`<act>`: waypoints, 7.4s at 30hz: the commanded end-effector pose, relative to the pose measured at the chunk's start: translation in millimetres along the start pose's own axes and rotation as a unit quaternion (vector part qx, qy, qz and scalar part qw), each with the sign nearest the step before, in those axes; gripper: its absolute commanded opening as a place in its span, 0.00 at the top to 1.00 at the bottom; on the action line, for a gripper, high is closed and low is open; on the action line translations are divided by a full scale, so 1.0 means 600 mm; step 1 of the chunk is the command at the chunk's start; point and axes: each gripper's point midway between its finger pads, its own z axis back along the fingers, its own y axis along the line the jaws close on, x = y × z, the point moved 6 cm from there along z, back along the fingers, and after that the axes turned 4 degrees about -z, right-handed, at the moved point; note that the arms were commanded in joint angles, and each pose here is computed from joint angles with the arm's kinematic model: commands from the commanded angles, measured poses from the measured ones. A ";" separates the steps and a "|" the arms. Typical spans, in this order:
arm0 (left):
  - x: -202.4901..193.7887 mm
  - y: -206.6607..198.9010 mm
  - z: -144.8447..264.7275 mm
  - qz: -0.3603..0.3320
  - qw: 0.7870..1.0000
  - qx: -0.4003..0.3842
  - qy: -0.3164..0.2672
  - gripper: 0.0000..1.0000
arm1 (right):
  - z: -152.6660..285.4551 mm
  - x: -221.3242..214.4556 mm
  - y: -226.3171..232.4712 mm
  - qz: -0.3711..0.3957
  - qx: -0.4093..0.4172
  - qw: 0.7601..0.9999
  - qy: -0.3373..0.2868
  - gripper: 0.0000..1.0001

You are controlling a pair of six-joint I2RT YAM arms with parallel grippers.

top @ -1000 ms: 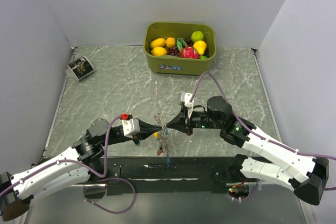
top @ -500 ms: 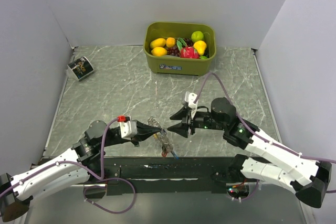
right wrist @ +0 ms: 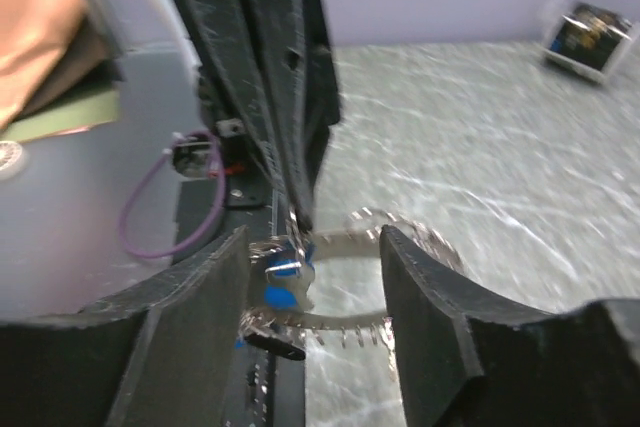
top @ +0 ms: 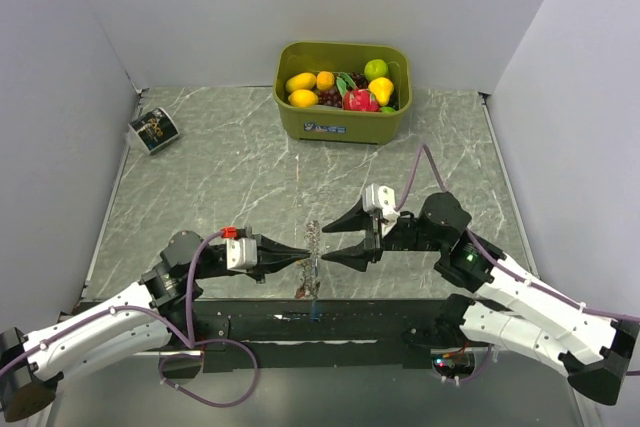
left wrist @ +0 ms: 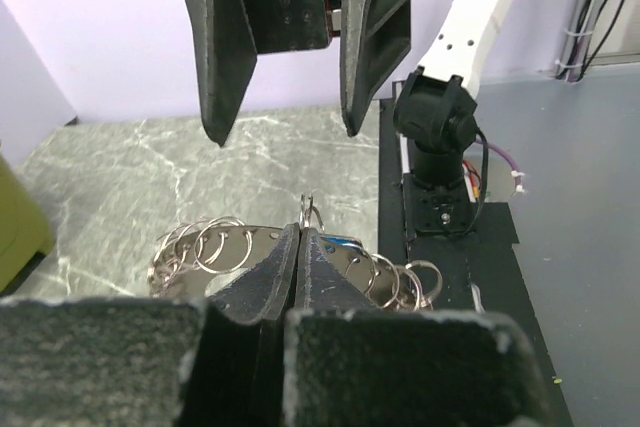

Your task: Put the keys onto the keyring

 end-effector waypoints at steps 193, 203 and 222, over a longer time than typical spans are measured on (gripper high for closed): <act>0.010 0.013 -0.032 0.004 1.000 -0.016 -0.004 0.99 | 0.012 -0.046 -0.026 -0.028 -0.061 0.997 0.043 0.41; 0.014 0.012 -0.030 -0.003 1.000 -0.016 -0.012 0.99 | 0.009 -0.063 -0.023 -0.036 -0.038 0.997 0.054 0.51; 0.017 0.011 -0.029 -0.007 1.000 -0.018 -0.015 0.99 | 0.003 -0.072 -0.020 -0.043 -0.016 0.997 0.063 0.96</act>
